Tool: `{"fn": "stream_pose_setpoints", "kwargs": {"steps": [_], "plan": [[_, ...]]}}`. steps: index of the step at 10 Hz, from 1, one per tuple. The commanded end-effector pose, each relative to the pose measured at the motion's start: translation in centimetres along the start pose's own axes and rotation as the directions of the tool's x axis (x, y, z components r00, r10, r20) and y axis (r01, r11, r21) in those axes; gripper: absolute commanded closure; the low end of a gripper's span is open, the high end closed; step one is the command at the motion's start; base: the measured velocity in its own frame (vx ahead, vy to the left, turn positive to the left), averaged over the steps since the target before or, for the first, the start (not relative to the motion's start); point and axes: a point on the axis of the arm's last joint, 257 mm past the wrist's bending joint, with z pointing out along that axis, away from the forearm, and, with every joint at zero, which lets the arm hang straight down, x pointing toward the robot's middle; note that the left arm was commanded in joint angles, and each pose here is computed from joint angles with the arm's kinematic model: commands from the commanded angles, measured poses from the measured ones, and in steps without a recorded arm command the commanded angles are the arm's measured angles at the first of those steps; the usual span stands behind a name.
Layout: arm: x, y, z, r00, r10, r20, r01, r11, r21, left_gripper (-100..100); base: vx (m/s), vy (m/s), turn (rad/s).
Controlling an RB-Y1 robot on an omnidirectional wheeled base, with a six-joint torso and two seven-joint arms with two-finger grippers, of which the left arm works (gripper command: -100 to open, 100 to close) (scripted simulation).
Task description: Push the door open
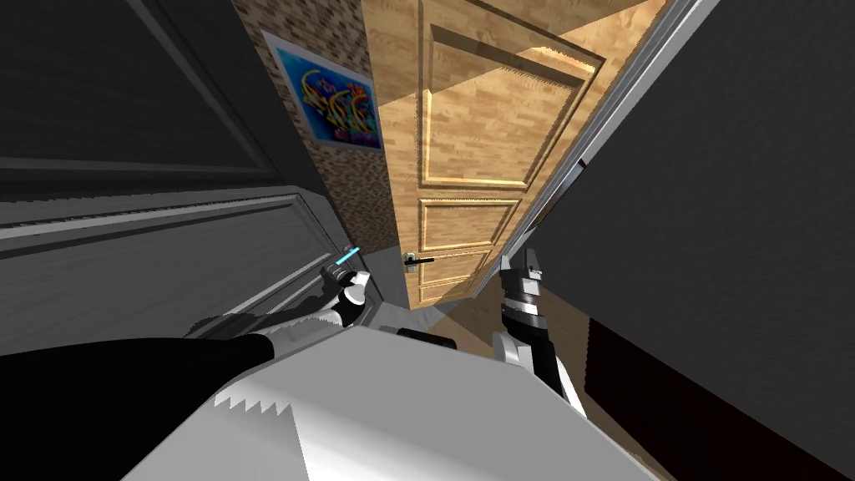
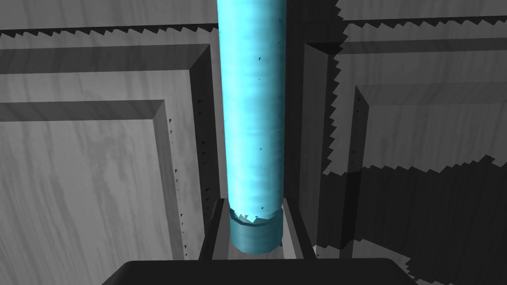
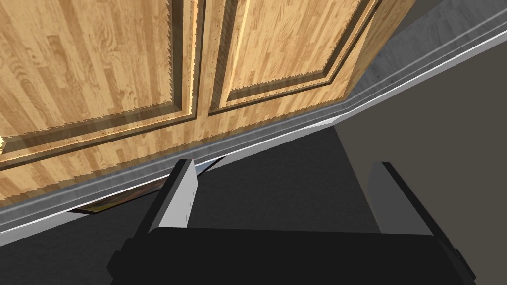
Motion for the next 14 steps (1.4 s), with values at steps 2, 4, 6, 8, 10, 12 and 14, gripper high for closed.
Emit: {"fn": "stream_pose_setpoints", "kwargs": {"steps": [2, 4, 6, 8, 10, 12, 14], "plan": [[-2.2, 0.0, 0.6, 0.9977, 0.006, 0.067, -0.006, 1.0, -0.003, 100, 0.029, 0.027, -0.146], [-2.7, 0.3, 0.45, 0.9956, 0.008, 0.093, -0.007, 0.9999, -0.015, 100, 0.032, 0.014, -0.073], [-3.2, 1.0, -0.08, 0.9918, 0.01, 0.127, -0.004, 0.9992, -0.04, 100, 0.08, -0.001, -0.158], [-2.9, 1.5, -0.8, 0.9907, 0.007, 0.136, 0.001, 0.9982, -0.06, 100, 0.117, -0.058, -0.178], [-6.4, 1.6, 0.35, 0.9791, 0.026, 0.202, -0.017, 0.9988, -0.046, 100, -0.004, 0.034, 0.055], [-7.9, 1.4, 0.72, 0.9706, 0.027, 0.239, -0.018, 0.9989, -0.043, 100, 0.016, 0.193, -0.025], [-8.9, 1.3, 0.88, 0.9633, 0.027, 0.267, -0.017, 0.999, -0.043, 100, 0.054, 0.168, -0.02]]}}
